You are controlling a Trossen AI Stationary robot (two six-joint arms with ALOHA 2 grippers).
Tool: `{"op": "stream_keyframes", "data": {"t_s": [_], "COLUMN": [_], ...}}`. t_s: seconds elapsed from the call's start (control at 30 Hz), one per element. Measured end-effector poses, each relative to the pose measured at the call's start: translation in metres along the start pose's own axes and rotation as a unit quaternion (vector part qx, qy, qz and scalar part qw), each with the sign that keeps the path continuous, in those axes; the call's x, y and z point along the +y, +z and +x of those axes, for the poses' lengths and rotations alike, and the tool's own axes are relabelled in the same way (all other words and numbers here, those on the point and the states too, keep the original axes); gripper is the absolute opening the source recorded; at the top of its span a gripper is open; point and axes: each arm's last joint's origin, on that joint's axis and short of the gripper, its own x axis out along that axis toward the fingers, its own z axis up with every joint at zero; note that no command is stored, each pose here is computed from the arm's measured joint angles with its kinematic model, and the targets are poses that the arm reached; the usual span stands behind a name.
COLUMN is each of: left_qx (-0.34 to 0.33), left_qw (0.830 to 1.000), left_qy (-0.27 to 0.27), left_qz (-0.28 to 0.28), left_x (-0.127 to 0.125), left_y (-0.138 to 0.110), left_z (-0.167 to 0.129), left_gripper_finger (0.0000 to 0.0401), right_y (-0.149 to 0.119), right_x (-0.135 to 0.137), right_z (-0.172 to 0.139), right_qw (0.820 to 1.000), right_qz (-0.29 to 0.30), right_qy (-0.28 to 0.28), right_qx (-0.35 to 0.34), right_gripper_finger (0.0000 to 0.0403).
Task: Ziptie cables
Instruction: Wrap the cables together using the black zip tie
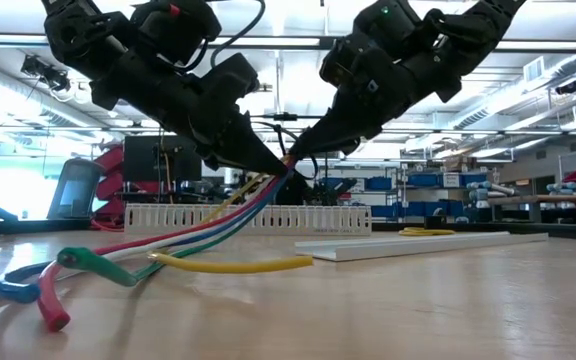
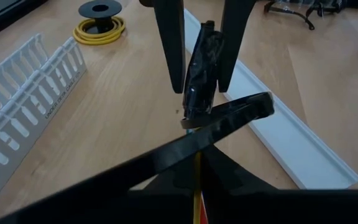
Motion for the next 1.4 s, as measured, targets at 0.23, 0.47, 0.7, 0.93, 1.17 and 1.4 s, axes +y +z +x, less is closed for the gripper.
{"op": "stream_keyframes", "data": {"t_s": [0.23,0.47,0.7,0.93,1.17,1.4], "left_qx": [-0.005,-0.005,-0.007,-0.001,0.065,0.069], "left_qw": [1.0,1.0,1.0,1.0,0.997,0.997], "left_qy": [-0.001,-0.001,-0.004,-0.014,-0.007,-0.008], "left_qz": [-0.002,-0.024,-0.026,-0.027,-0.047,-0.044], "left_x": [0.0,0.0,0.0,-0.001,0.001,0.0], "left_y": [0.001,0.001,0.001,0.001,-0.012,-0.013], "left_z": [0.0,0.0,0.0,0.0,-0.001,-0.001], "left_gripper_finger": [0.0015,0.0046,0.0077,0.0083,0.0083,0.0083], "right_y": [0.001,0.0,-0.003,-0.005,-0.008,-0.008], "right_x": [0.0,0.001,0.0,0.0,-0.001,-0.001], "right_z": [0.0,0.0,0.0,0.0,0.0,0.0], "right_qw": [1.0,1.0,1.0,0.999,0.999,0.998], "right_qz": [0.004,-0.006,0.001,0.007,0.011,0.021], "right_qy": [0.0,-0.004,-0.021,-0.023,-0.03,-0.032], "right_qx": [-0.003,-0.002,0.018,0.027,0.04,0.04], "right_gripper_finger": [0.0061,0.0022,0.0021,0.0021,0.0021,0.0021]}}
